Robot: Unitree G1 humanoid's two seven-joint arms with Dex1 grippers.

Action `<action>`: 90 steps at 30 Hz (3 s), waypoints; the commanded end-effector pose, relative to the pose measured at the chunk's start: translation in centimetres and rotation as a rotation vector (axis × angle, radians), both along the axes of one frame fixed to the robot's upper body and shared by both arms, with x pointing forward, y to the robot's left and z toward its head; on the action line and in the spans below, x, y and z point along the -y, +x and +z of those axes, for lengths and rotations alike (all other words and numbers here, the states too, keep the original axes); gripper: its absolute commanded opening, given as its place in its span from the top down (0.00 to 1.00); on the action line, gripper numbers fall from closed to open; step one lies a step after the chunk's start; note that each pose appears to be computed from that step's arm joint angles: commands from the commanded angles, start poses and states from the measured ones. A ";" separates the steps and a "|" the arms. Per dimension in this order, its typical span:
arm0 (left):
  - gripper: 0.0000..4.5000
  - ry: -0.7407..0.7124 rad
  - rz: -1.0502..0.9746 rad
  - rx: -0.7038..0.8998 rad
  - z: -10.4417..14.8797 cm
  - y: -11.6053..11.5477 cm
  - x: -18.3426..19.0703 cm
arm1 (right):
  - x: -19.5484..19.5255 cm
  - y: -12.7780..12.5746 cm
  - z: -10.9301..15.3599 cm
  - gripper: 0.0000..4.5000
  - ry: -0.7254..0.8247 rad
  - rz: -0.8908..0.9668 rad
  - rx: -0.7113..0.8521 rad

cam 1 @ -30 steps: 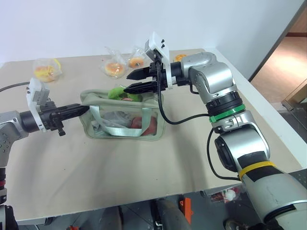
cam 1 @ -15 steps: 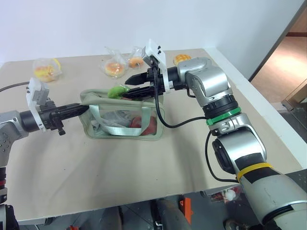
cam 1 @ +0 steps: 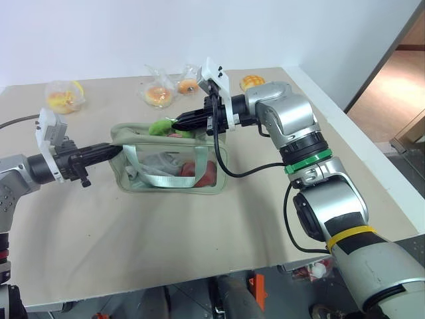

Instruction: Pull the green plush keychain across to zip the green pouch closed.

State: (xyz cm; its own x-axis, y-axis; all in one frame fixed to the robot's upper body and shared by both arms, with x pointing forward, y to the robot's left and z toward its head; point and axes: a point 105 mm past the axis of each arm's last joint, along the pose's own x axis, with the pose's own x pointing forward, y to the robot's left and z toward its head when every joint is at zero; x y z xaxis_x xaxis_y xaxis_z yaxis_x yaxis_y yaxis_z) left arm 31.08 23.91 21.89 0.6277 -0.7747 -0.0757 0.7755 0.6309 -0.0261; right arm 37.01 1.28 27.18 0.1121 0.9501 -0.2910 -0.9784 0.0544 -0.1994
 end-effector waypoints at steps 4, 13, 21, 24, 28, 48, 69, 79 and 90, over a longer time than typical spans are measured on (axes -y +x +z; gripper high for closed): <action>1.00 -0.002 0.007 -0.014 -0.3 -0.2 0.1 | 0.6 0.3 2.7 0.99 0.044 -0.033 0.035; 1.00 -0.016 -0.002 -0.020 -0.8 0.4 0.5 | 3.7 -1.6 6.7 0.99 0.053 -0.001 0.068; 1.00 -0.020 -0.009 -0.026 -1.0 0.4 0.7 | 7.3 -4.5 7.3 0.99 -0.008 0.000 0.176; 1.00 -0.018 -0.009 -0.030 -1.0 0.4 0.6 | 9.0 -4.5 7.5 0.99 -0.031 -0.053 0.210; 1.00 -0.014 -0.010 -0.032 -1.0 0.6 0.6 | 10.5 -4.2 8.3 0.99 -0.039 -0.116 0.247; 1.00 -0.021 0.005 -0.037 -0.8 0.2 0.1 | 17.8 -3.9 -5.6 0.99 -0.553 -0.216 0.349; 1.00 -0.028 0.020 -0.059 -1.1 -0.4 0.0 | 18.8 -3.6 -2.2 0.99 -0.638 -0.119 0.450; 1.00 -0.030 0.017 -0.064 -1.2 -0.3 0.3 | 21.1 -1.9 -0.3 0.99 -0.695 -0.205 0.511; 1.00 -0.027 0.016 -0.069 -1.0 -0.4 0.3 | 18.0 -1.9 -7.4 0.99 -0.824 -0.045 0.620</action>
State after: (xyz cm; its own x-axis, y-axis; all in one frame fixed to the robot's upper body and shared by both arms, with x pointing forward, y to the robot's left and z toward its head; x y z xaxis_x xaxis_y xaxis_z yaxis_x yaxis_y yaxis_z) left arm 30.76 23.25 21.08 0.6207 -0.7811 -0.0681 0.7751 0.6244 -0.0969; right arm 35.15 -17.06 19.73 0.4784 0.4845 -0.7324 -0.7173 -0.2656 -0.6442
